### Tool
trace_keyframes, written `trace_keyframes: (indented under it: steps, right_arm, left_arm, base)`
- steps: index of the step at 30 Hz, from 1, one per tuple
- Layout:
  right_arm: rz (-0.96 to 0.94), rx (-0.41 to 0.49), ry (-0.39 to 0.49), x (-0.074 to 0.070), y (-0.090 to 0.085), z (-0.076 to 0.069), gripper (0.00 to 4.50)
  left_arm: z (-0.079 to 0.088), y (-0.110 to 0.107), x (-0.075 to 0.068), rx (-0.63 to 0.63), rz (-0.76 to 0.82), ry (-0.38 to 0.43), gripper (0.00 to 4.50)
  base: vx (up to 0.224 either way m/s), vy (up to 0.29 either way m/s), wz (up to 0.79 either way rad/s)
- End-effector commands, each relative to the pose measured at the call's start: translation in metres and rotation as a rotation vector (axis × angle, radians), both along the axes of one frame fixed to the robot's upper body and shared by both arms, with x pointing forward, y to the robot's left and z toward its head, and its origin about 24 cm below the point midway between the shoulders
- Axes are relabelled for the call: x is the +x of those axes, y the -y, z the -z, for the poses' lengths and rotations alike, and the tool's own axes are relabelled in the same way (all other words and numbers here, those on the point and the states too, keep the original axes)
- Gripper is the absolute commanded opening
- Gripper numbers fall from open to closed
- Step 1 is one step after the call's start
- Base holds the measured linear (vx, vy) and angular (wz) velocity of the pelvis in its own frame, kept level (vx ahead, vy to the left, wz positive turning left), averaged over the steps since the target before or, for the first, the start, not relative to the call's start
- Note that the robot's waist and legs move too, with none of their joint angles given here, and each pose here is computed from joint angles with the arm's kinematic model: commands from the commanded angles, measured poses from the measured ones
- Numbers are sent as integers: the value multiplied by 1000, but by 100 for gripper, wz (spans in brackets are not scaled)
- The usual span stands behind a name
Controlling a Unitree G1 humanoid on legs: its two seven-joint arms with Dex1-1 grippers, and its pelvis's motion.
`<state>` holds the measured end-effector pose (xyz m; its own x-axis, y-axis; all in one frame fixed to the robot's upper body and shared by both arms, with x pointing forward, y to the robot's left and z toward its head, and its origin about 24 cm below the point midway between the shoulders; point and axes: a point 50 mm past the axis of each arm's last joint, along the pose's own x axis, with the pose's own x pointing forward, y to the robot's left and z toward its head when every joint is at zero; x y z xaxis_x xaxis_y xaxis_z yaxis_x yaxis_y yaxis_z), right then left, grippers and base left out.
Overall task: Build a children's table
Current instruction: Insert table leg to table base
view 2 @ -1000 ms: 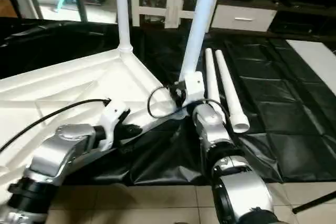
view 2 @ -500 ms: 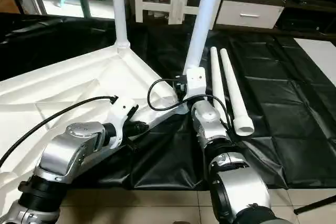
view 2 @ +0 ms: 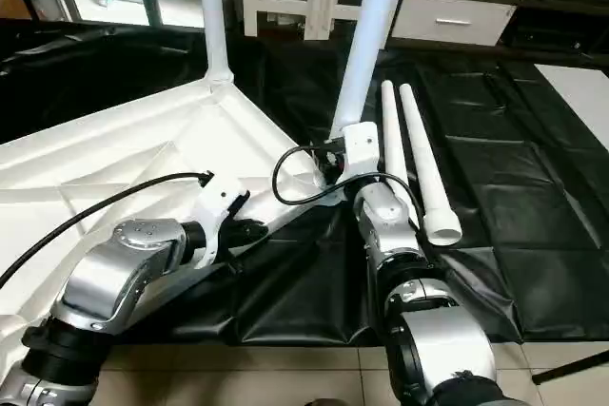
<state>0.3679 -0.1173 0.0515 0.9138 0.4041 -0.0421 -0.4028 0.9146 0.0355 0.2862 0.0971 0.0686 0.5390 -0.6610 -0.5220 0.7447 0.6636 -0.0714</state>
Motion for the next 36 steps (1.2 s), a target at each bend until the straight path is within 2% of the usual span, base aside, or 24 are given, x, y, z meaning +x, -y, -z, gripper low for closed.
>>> trace_keyframes:
  steps: [1, 6, 10, 15, 18, 20, 24, 30, 36]
  right_arm:
    - [-244, -40, -154, -29, -35, 42, 196]
    - [-317, 54, -116, -26, -33, 31, 196]
    - [-317, 131, -85, -22, -21, 22, 196]
    - [-343, 183, -103, -20, -5, 19, 196]
    - [-354, 198, -104, -20, -3, 18, 196]
    - [-362, 204, -101, -20, -2, 17, 248]
    - [-381, 178, -97, -19, -5, 16, 277]
    - [-417, 205, -71, -18, -5, 10, 277]
    - [-420, 197, -67, -15, 5, 5, 277]
  left_arm:
    - [-14, 13, 4, -26, 56, 91, 0]
    - [-13, 8, 3, -8, 70, 92, 0]
    - [-12, 5, 1, -4, 85, 89, 0]
    - [-10, 4, 0, 1, 95, 90, 0]
    - [-10, 4, 0, 2, 97, 91, 0]
    - [-10, 4, 0, 3, 99, 93, 0]
    - [-10, 5, 1, 3, 101, 98, 0]
    - [-10, 3, 0, 8, 103, 99, 0]
    - [-9, 0, -2, 12, 115, 97, 0]
  base:
    - [0, 0, 0]
    - [0, 0, 0]
    - [0, 0, 0]
    - [0, 0, 0]
    - [0, 0, 0]
    - [0, 0, 0]
    - [0, 0, 0]
    - [0, 0, 0]
    - [0, 0, 0]
